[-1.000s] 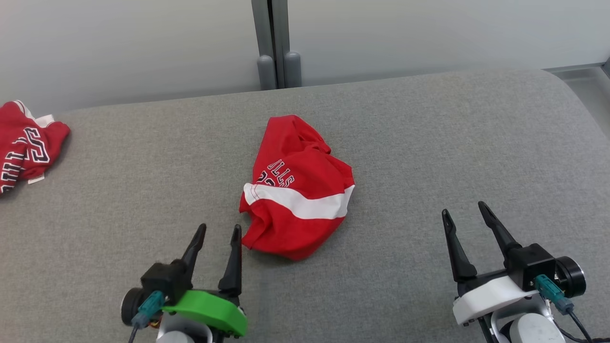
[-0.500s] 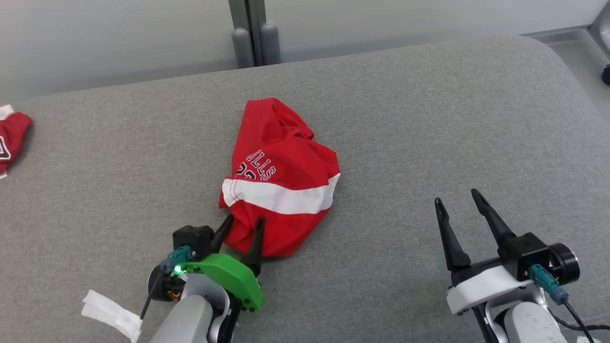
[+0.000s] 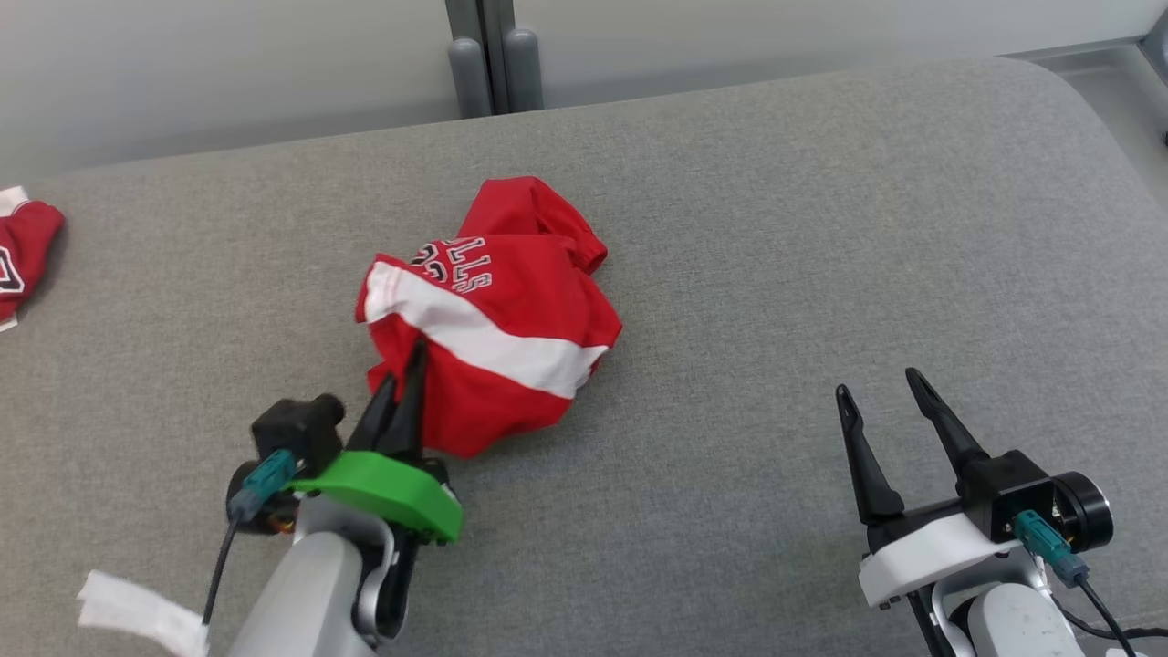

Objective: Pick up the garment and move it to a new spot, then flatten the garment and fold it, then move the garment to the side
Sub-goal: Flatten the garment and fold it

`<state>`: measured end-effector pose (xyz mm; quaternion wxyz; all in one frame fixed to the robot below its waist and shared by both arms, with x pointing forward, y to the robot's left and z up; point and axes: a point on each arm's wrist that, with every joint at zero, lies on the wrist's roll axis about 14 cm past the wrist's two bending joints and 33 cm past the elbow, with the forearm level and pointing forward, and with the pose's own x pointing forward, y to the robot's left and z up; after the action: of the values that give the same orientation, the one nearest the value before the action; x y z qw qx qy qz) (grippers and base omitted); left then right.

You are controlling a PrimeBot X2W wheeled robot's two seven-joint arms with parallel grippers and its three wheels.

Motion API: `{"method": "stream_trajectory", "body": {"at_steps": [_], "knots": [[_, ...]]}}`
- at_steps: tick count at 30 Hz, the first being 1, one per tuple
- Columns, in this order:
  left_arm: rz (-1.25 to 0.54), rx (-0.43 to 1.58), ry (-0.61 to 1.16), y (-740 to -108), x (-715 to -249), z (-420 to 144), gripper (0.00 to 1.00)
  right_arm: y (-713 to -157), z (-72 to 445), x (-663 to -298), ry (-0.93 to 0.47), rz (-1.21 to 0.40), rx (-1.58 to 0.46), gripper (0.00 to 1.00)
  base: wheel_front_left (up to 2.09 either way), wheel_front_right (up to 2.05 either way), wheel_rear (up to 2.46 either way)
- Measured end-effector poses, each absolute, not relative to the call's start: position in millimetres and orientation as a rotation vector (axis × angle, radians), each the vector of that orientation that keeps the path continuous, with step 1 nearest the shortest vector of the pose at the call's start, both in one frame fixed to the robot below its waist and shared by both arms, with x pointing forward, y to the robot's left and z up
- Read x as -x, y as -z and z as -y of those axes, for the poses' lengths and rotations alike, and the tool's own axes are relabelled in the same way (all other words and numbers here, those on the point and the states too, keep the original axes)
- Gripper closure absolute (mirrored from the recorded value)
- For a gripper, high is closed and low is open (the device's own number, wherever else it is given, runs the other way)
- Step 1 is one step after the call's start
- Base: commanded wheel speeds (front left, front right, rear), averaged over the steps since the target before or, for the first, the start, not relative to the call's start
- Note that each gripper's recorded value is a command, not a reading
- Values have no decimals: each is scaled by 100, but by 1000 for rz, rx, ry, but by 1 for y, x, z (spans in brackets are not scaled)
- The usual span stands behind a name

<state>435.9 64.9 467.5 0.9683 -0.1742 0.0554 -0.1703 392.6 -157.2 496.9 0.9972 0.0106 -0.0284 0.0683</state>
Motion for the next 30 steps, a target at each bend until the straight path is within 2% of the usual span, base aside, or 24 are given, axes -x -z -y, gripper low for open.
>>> {"method": "stream_trajectory", "body": {"at_steps": [7, 17, 18, 19, 20, 25, 30], "knots": [[-117, 318, 201, -455, -414, -124, 100, -497, 147, -389, -167, 55, -25, 0, 0, 0, 0], [-232, 368, 62, -414, -402, -154, 100, -494, 142, -388, -183, 47, -21, 0, 0, 0, 0], [-237, 369, 53, -412, -403, -156, 80, -494, 142, -388, -182, 45, -20, 0, 0, 0, 0], [-243, 364, 46, -410, -404, -158, 36, -493, 142, -388, -181, 43, -20, 0, 0, 0, 0], [-247, 357, 38, -409, -404, -161, 0, -492, 143, -388, -180, 41, -20, 0, 0, 0, 0], [-241, 328, 5, -409, -408, -173, 0, -490, 143, -389, -180, 34, -19, 0, 0, 0, 0], [-159, 290, -16, -431, -413, -189, 0, -490, 131, -391, -216, 36, -18, 0, 0, 0, 0]]}}
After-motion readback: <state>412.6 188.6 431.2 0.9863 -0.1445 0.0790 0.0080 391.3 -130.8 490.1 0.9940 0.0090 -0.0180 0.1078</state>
